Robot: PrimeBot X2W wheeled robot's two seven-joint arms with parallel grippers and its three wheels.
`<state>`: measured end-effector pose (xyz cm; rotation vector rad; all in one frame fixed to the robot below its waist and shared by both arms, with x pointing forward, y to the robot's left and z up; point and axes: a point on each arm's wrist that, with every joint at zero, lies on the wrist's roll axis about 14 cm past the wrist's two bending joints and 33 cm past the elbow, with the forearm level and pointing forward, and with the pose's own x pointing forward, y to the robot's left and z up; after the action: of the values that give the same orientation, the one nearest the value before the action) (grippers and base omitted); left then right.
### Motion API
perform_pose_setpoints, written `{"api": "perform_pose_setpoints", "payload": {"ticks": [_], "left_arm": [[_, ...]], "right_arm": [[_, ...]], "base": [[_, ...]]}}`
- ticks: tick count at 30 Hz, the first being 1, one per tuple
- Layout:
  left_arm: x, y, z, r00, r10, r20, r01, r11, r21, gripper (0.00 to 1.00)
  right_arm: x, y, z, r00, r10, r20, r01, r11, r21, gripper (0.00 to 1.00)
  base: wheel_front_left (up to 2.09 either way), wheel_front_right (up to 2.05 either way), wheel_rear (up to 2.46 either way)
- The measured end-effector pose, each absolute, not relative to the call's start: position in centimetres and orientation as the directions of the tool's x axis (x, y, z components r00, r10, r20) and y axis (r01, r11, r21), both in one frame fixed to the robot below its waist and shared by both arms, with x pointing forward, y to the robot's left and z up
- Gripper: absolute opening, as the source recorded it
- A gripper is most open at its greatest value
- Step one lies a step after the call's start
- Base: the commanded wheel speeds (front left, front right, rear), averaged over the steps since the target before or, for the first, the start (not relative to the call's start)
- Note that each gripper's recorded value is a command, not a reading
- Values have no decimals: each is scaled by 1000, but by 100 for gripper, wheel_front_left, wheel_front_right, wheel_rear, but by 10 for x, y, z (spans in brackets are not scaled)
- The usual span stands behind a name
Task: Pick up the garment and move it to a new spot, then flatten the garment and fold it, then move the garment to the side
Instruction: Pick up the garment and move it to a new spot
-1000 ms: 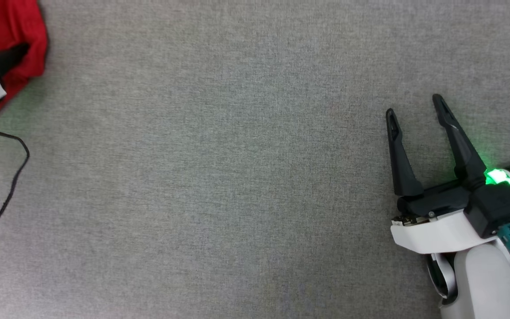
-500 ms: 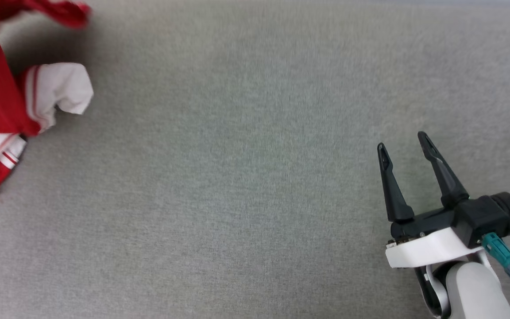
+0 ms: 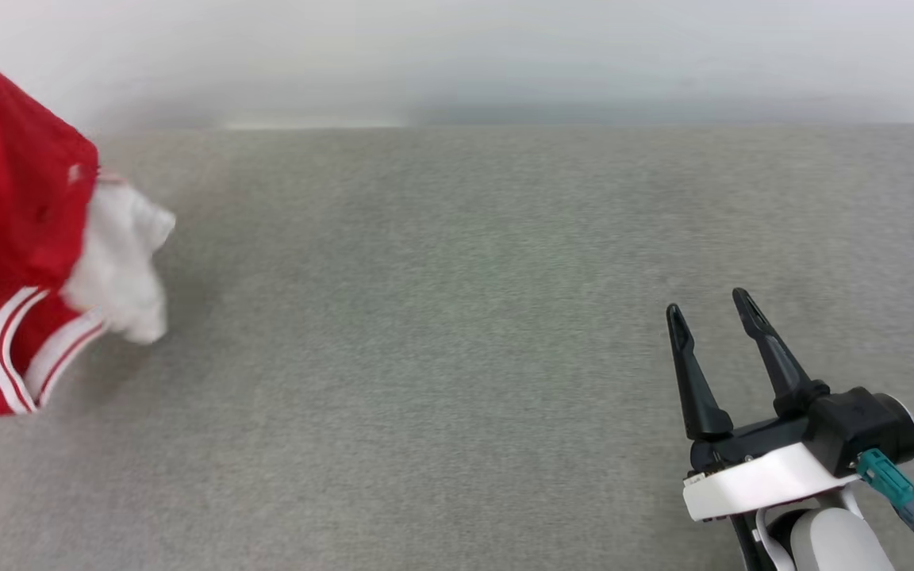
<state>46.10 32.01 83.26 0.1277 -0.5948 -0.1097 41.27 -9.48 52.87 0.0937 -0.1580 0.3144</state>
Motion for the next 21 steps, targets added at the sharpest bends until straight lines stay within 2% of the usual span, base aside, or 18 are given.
{"api": "perform_pose_setpoints", "payload": {"ticks": [4,14,21], "left_arm": [[466,276,862,749,-233,621,144,971,191,0],[495,154,889,580,-447,681,344,892,293,0],[512,75,851,509,-578,638,529,795,299,0]], "right_arm": [[405,-114,537,950,248,189,-264,962,64,100],[385,-176,546,976,73,205,-87,994,62,100],[374,-210,542,982,-26,187,17,999,51,100]], "base": [[0,0,0],[0,0,0],[0,0,0]]}}
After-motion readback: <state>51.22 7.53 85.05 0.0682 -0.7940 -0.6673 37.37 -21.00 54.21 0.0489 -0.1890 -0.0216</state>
